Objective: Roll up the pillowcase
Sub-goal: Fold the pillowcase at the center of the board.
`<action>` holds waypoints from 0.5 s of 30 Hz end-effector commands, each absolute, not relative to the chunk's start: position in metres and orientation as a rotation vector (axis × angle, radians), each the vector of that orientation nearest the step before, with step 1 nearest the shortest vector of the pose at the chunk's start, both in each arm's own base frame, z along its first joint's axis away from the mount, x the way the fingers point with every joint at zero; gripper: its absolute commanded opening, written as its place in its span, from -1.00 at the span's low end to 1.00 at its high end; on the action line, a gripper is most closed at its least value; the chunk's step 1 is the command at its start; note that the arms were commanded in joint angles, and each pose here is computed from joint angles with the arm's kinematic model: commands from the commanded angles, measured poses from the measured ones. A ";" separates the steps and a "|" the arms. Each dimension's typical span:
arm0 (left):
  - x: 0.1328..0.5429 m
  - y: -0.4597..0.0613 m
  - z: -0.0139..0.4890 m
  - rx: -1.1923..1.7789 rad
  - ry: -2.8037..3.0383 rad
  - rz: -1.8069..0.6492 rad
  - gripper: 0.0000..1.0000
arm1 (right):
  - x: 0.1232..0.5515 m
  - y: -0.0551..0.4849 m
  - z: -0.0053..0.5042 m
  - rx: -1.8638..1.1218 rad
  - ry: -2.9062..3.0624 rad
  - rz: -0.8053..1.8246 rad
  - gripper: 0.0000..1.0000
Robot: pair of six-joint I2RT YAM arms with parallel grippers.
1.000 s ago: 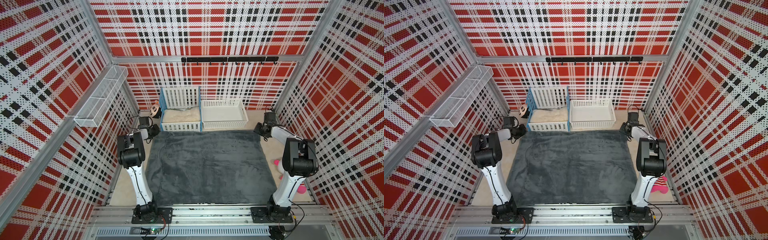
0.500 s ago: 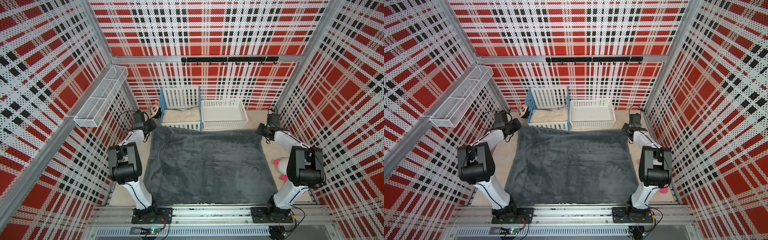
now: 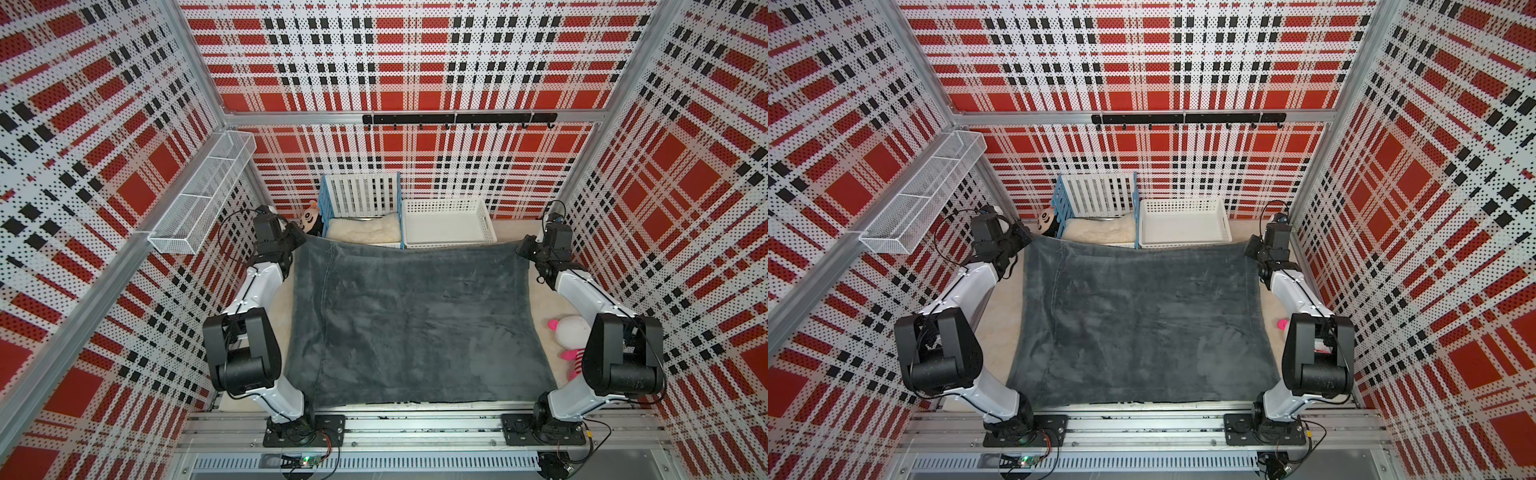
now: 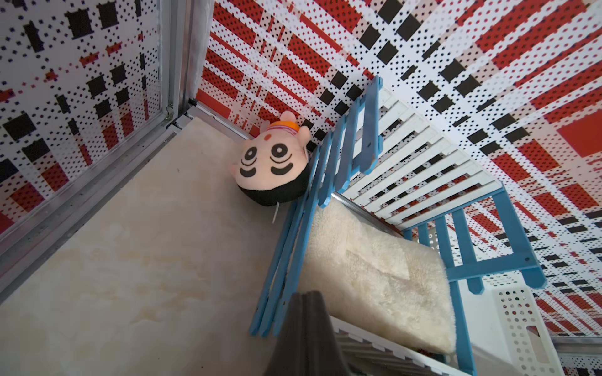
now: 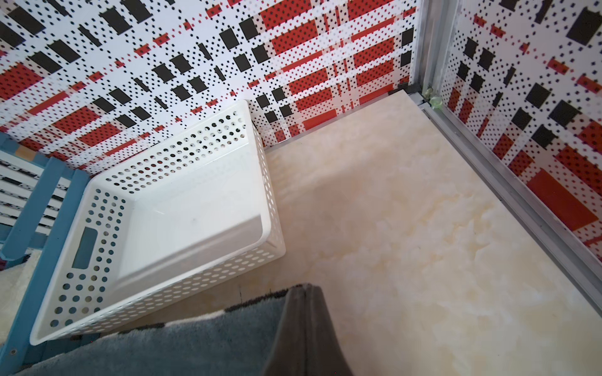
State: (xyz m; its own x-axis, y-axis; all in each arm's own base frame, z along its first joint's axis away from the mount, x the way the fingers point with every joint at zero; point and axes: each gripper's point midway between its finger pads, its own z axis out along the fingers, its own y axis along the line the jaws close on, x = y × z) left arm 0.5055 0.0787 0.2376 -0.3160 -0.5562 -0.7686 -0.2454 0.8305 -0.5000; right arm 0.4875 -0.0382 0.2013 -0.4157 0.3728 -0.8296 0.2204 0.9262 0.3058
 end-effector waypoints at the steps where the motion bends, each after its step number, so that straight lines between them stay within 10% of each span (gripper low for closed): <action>1: 0.521 0.088 0.267 -0.599 1.796 -0.355 -1.00 | 0.507 -0.040 0.215 0.376 1.946 0.189 -1.00; 15: 0.561 0.092 0.320 -0.574 1.634 -0.409 -1.00 | 0.557 -0.043 0.281 0.224 1.734 0.160 -1.00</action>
State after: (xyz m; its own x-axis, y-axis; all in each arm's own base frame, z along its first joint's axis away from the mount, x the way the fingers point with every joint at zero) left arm 0.5514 0.0858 0.2849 -0.1813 -0.5896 -0.7871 -0.1795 0.8068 -0.5629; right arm 0.5454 -0.0365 0.2516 -0.2598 0.2865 -0.9222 0.0914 0.9580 0.2718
